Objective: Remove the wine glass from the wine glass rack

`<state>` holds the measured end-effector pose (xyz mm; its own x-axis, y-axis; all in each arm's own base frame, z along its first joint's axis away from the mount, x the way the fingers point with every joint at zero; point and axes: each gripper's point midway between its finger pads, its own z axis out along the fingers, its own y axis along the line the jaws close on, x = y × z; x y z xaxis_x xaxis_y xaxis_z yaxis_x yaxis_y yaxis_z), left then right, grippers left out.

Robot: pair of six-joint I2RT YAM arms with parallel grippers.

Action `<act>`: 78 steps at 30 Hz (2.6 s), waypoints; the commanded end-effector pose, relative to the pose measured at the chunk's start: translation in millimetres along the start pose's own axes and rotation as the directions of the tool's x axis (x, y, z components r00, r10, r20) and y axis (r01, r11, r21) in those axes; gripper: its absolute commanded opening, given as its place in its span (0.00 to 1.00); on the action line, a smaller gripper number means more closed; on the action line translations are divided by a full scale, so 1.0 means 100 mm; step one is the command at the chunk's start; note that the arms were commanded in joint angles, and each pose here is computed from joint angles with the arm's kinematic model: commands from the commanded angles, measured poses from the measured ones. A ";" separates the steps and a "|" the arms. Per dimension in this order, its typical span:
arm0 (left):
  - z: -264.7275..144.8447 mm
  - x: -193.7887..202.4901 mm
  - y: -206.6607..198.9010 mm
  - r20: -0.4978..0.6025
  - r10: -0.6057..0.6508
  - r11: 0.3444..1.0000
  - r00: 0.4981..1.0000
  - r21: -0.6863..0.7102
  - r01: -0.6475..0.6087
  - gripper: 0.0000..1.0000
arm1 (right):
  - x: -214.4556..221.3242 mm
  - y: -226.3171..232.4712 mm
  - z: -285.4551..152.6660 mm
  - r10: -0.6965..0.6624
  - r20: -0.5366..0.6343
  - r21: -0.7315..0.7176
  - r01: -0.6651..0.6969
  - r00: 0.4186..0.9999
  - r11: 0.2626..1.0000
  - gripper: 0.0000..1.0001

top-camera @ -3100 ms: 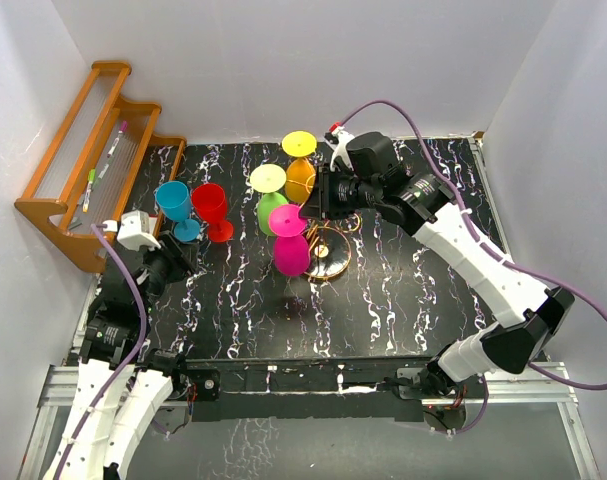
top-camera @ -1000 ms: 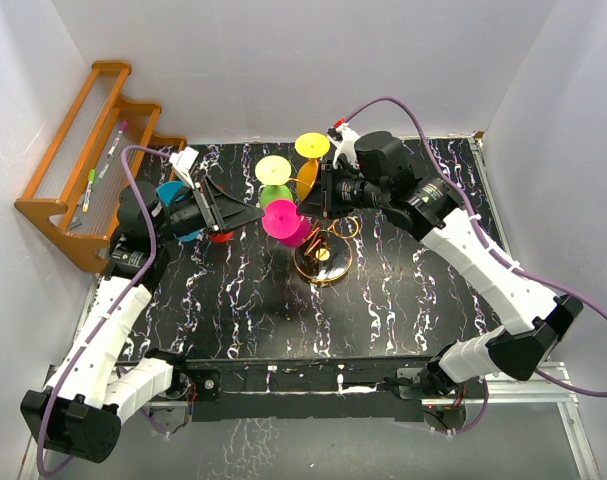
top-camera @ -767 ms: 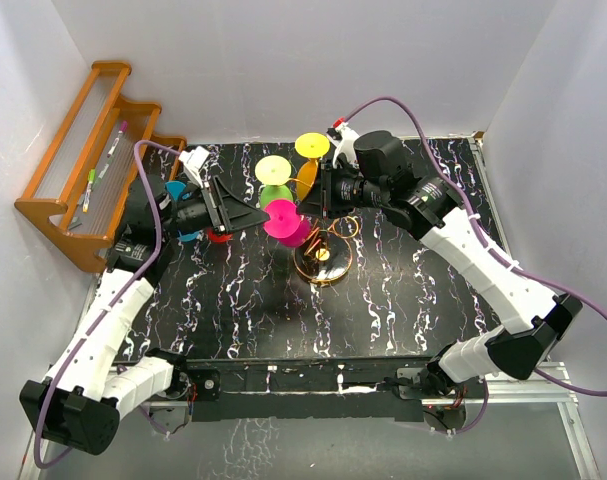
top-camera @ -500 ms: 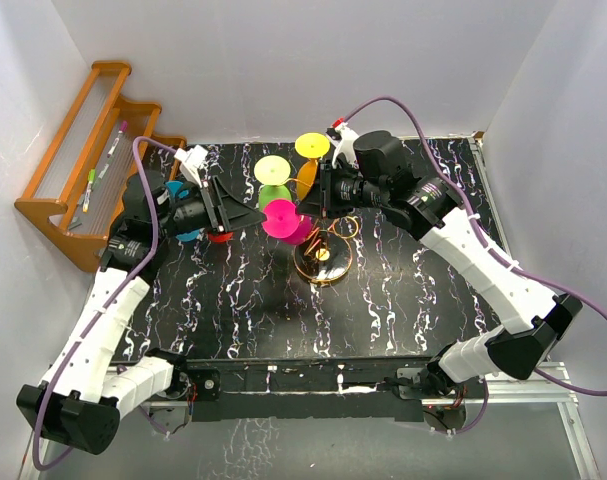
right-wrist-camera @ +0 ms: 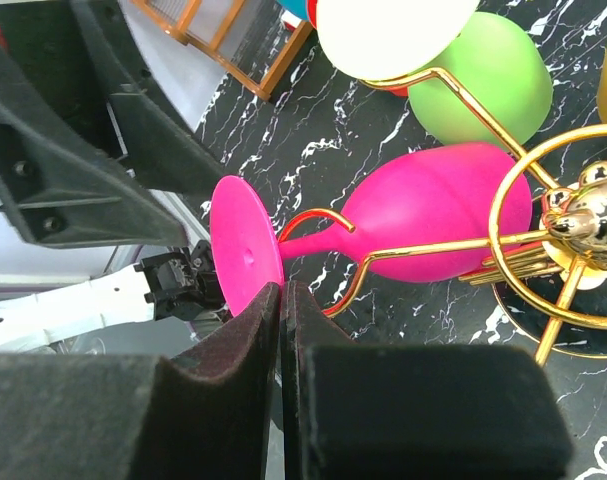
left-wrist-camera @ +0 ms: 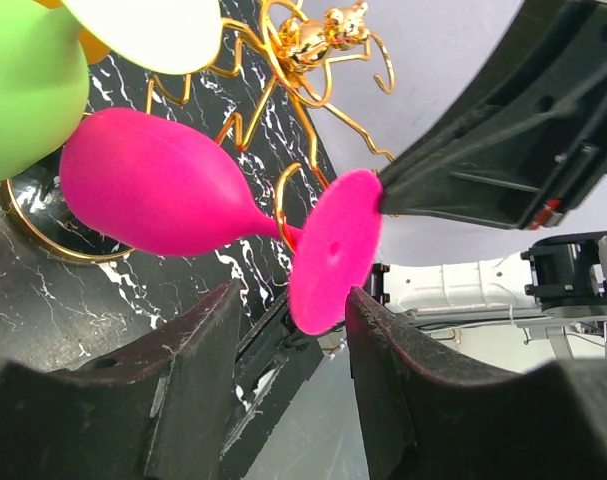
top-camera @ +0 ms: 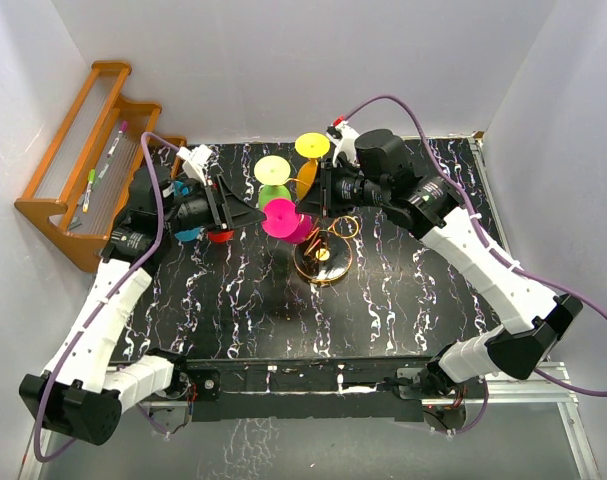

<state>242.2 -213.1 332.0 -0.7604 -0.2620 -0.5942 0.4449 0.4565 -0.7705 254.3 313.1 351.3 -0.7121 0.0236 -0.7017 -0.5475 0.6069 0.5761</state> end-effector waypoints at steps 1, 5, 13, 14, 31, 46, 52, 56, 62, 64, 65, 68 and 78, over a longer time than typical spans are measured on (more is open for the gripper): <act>0.06 0.01 -0.01 -0.012 0.009 0.999 1.000 0.037 -0.009 0.44 | -0.31 0.29 -0.12 -0.039 0.100 -0.084 0.047 0.994 0.995 0.08; 0.12 -0.01 -0.05 -0.024 0.002 0.998 1.000 0.059 -0.001 0.43 | -0.31 0.29 -0.10 -0.038 0.096 -0.086 0.046 0.995 0.995 0.08; 0.21 0.01 -0.16 -0.035 -0.019 0.992 0.999 0.127 0.024 0.30 | -0.28 0.26 -0.07 -0.037 0.088 -0.081 0.044 0.995 0.996 0.08; 0.22 0.02 -0.18 -0.042 -0.019 0.990 0.999 0.136 0.025 0.27 | -0.28 0.26 -0.07 -0.038 0.088 -0.081 0.045 0.995 0.996 0.08; 0.29 -0.17 -0.33 -0.021 -0.057 0.983 0.998 0.175 0.060 0.00 | -0.42 0.13 -0.25 -0.057 0.194 0.022 0.054 0.979 0.998 0.63; 0.53 -0.39 -0.30 -0.010 -0.135 0.977 0.991 0.163 0.135 0.00 | -0.66 0.20 -0.77 -0.106 0.384 0.069 0.086 0.917 0.994 0.68; 0.56 -0.49 -0.23 0.038 -0.134 0.986 0.990 0.105 0.129 0.00 | -0.64 0.21 -0.79 -0.115 0.382 0.063 0.099 0.917 0.993 0.68; 0.54 -0.57 -0.16 0.098 -0.136 0.990 0.986 0.056 0.131 0.00 | -0.64 0.22 -0.81 -0.119 0.384 0.061 0.104 0.916 0.993 0.68; 0.43 -0.58 -0.13 0.150 -0.137 0.990 0.979 -0.001 0.139 0.00 | -0.64 0.23 -0.84 -0.125 0.387 0.059 0.111 0.914 0.992 0.68; 0.38 -0.56 -0.13 0.156 -0.136 0.990 0.978 -0.014 0.140 0.00 | -0.63 0.24 -0.84 -0.126 0.383 0.055 0.113 0.915 0.992 0.68; 0.35 -0.54 -0.15 0.157 -0.135 0.990 0.978 -0.013 0.139 0.00 | -0.64 0.25 -0.84 -0.125 0.383 0.054 0.114 0.915 0.992 0.67; 0.29 -0.49 -0.17 0.152 -0.137 0.990 0.979 -0.019 0.141 0.00 | -0.63 0.25 -0.83 -0.125 0.378 0.052 0.114 0.917 0.992 0.67; 0.08 -0.39 -0.24 0.171 -0.127 0.990 0.977 -0.041 0.136 0.00 | -0.61 0.23 -0.79 -0.126 0.366 0.048 0.116 0.922 0.992 0.67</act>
<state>276.8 -226.5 361.5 -0.7411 -0.4560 -0.4928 0.2903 0.4441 -0.8476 251.2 263.5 423.3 -0.4769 0.2149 -0.8522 -0.5681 0.6645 0.4855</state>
